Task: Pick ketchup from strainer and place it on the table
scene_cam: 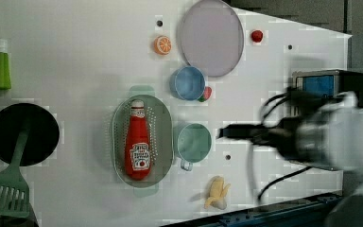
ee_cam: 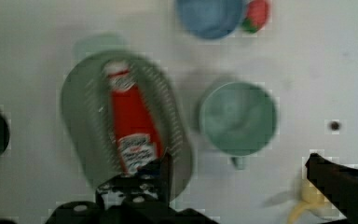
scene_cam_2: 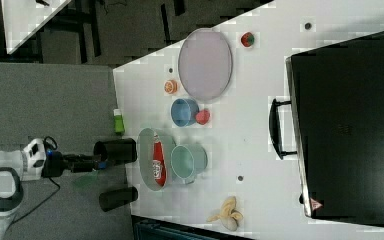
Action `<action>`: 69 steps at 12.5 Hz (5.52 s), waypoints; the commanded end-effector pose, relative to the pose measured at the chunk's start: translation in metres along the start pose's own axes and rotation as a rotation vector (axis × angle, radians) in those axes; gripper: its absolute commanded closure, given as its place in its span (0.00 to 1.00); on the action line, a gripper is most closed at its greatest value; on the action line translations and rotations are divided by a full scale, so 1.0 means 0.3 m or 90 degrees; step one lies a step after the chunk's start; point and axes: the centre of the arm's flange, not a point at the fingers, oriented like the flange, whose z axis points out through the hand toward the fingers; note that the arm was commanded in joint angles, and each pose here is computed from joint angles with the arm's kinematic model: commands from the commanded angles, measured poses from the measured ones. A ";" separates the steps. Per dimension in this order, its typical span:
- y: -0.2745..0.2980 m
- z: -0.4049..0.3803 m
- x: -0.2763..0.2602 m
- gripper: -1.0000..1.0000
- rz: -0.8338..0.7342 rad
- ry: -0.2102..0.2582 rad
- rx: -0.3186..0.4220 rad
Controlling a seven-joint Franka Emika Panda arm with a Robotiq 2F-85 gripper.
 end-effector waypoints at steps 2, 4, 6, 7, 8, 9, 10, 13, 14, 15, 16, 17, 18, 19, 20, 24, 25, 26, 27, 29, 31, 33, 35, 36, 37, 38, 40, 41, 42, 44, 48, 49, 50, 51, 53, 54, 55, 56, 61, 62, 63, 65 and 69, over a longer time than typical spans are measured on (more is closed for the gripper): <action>-0.178 0.114 -0.134 0.00 -0.054 0.001 0.025; -0.232 0.220 -0.159 0.00 -0.053 0.011 0.057; -0.250 0.336 -0.170 0.00 -0.028 0.030 0.072; -0.249 0.398 -0.173 0.00 -0.023 0.039 0.071; -0.244 0.463 -0.177 0.00 -0.023 0.045 0.068; -0.241 0.527 -0.181 0.00 -0.025 0.047 0.066; -0.241 0.587 -0.184 0.00 -0.028 0.044 0.070; -0.265 0.731 -0.180 0.00 -0.011 0.013 0.105; -0.269 0.777 -0.177 0.00 -0.008 0.000 0.111; -0.272 0.818 -0.170 0.00 -0.008 -0.007 0.115; -0.271 0.860 -0.163 0.00 -0.021 -0.013 0.109; -0.272 0.896 -0.150 0.00 -0.033 -0.013 0.105; -0.277 0.921 -0.134 0.00 -0.038 -0.010 0.109; -0.291 0.939 -0.124 0.00 -0.037 -0.009 0.119; -0.296 0.964 -0.120 0.00 -0.030 -0.016 0.117; -0.309 1.024 -0.121 0.29 -0.021 -0.026 0.105; -0.315 1.016 -0.121 0.40 -0.022 -0.024 0.109; -0.312 1.014 -0.125 0.40 -0.024 -0.024 0.102; -0.310 1.013 -0.130 0.40 -0.026 -0.025 0.098; -0.318 0.988 -0.135 0.40 -0.030 -0.018 0.100; -0.344 0.896 -0.143 0.40 -0.040 0.006 0.115; -0.361 0.763 -0.155 0.40 -0.044 0.034 0.108; -0.366 0.609 -0.154 0.40 -0.007 0.038 0.098; -0.366 0.536 -0.150 0.40 0.021 0.026 0.096; -0.362 0.466 -0.138 0.40 0.047 0.008 0.094; -0.350 0.403 -0.114 0.40 0.060 -0.012 0.089; -0.310 0.282 -0.037 0.40 0.046 -0.035 0.074; -0.279 0.219 0.025 0.40 0.047 -0.032 0.074; -0.237 0.165 0.090 0.40 0.060 -0.031 0.073; -0.129 0.072 0.223 0.40 0.106 -0.023 0.077; 0.139 0.005 0.450 0.40 0.171 -0.005 0.079; 0.217 0.010 0.500 0.40 0.168 0.000 0.076; 0.302 0.021 0.547 0.40 0.157 0.003 0.072; 0.388 0.032 0.592 0.40 0.144 0.007 0.069; 0.567 0.067 0.664 0.40 0.128 0.005 0.054; 0.651 0.087 0.690 0.40 0.128 0.002 0.047; 0.720 0.110 0.708 0.40 0.125 0.000 0.036; 0.776 0.136 0.718 0.40 0.123 -0.005 0.026; 0.898 0.308 0.695 0.40 0.152 -0.050 -0.005; 0.905 0.349 0.686 0.40 0.148 -0.050 -0.014; 0.910 0.392 0.677 0.40 0.143 -0.042 -0.021; 0.912 0.496 0.643 0.40 0.136 -0.045 -0.024; 0.940 0.712 0.573 0.40 0.141 -0.066 -0.017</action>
